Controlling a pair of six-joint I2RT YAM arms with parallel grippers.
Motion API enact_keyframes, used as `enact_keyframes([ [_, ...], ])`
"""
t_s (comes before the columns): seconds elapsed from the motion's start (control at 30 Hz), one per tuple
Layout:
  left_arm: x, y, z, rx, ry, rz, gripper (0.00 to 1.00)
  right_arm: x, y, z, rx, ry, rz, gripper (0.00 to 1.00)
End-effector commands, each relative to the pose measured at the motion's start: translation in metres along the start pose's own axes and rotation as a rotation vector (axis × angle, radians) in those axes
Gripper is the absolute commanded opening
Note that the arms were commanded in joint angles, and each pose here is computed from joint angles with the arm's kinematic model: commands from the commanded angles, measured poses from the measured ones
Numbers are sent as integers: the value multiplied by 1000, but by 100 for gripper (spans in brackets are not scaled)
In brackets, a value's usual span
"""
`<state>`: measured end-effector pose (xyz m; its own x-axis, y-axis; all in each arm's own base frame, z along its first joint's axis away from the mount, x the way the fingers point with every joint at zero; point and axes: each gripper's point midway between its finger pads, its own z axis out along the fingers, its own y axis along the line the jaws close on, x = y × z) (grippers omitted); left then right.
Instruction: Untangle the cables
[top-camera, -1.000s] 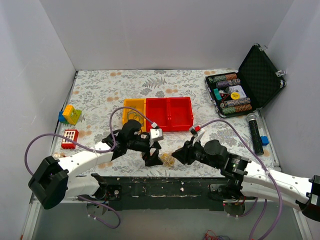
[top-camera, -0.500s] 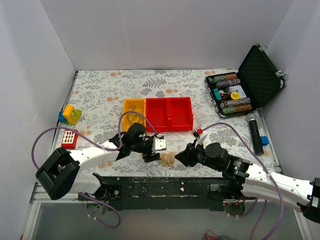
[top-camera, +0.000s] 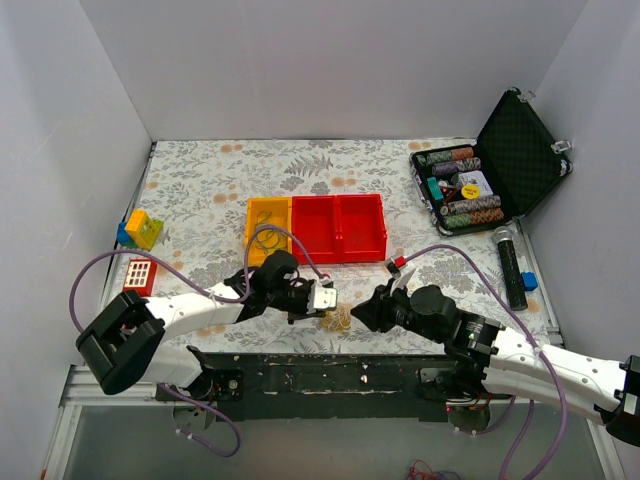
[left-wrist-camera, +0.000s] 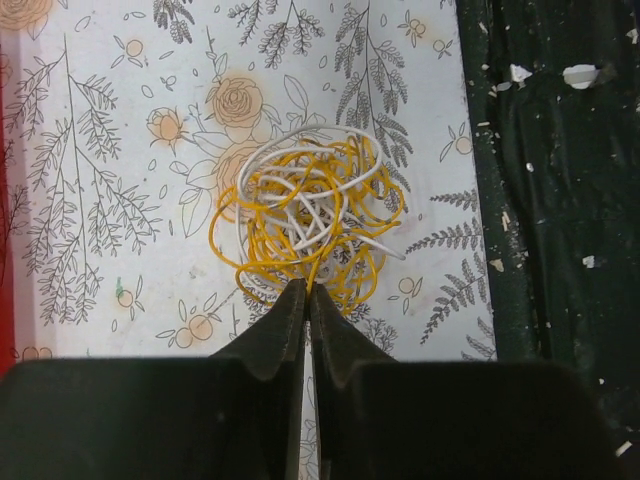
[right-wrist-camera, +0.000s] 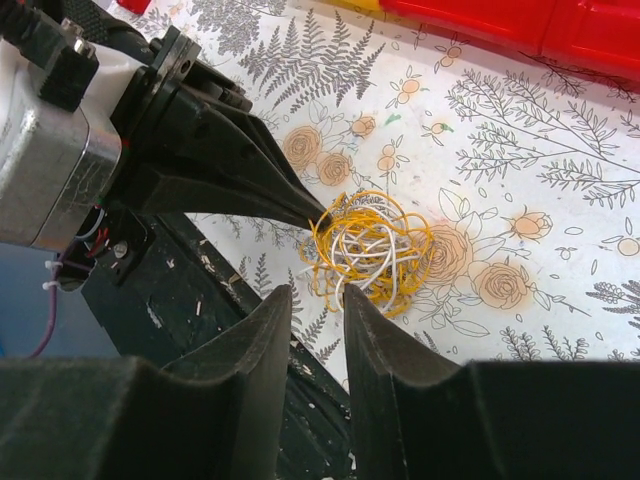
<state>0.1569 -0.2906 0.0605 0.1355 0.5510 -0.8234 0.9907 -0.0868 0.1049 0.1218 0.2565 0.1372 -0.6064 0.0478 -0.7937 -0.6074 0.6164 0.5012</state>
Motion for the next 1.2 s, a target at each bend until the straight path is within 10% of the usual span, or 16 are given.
enact_keyframes([
  [0.0,-31,5,-5,-2,-54,17,0,-17,11,2,-35,-66,0,38],
  [0.4,-97,1,-45,-14,-115,-252,0,-31,27,13,-75,-50,-99,62],
  [1.17,-165,6,-70,10,-257,-381,0,-35,28,40,-64,-87,-112,49],
])
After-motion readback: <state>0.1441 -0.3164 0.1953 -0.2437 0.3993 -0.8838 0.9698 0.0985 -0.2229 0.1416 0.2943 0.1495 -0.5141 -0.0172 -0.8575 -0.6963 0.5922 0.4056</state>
